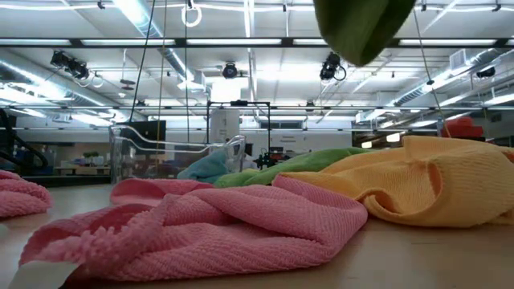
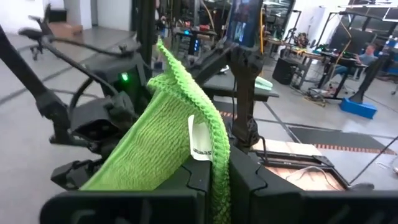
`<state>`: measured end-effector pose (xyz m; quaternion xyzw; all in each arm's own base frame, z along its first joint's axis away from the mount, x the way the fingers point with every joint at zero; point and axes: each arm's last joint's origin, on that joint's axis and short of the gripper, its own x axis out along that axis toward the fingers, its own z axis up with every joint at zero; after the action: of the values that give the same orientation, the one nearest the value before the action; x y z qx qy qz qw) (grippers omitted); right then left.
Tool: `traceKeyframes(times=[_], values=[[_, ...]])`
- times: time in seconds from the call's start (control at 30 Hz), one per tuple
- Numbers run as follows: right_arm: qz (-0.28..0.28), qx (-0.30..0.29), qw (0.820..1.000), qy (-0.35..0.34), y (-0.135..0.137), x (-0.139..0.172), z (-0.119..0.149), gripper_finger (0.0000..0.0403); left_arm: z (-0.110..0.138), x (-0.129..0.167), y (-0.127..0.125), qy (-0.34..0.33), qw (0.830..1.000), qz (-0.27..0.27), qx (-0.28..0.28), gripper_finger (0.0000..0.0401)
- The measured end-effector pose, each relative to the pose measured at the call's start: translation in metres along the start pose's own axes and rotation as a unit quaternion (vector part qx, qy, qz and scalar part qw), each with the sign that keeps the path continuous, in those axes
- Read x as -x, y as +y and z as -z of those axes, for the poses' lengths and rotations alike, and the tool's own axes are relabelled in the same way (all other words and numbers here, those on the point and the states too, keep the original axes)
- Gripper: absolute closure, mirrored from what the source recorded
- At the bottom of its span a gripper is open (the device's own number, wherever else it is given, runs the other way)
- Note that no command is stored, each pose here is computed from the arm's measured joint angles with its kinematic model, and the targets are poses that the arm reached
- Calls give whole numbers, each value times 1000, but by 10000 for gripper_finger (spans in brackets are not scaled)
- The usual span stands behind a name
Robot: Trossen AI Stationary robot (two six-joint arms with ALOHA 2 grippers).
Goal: Fold microfiber towels
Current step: Fold the left green microfiber towel
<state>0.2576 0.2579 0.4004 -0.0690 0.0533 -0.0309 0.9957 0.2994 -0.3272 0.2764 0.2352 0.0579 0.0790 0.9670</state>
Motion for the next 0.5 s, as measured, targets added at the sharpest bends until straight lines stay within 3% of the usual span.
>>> traceKeyframes(times=[0.5], values=[[35,-8,999,19,-5,-8,7,366,1,-17,12,5,997,-57,47,135]])
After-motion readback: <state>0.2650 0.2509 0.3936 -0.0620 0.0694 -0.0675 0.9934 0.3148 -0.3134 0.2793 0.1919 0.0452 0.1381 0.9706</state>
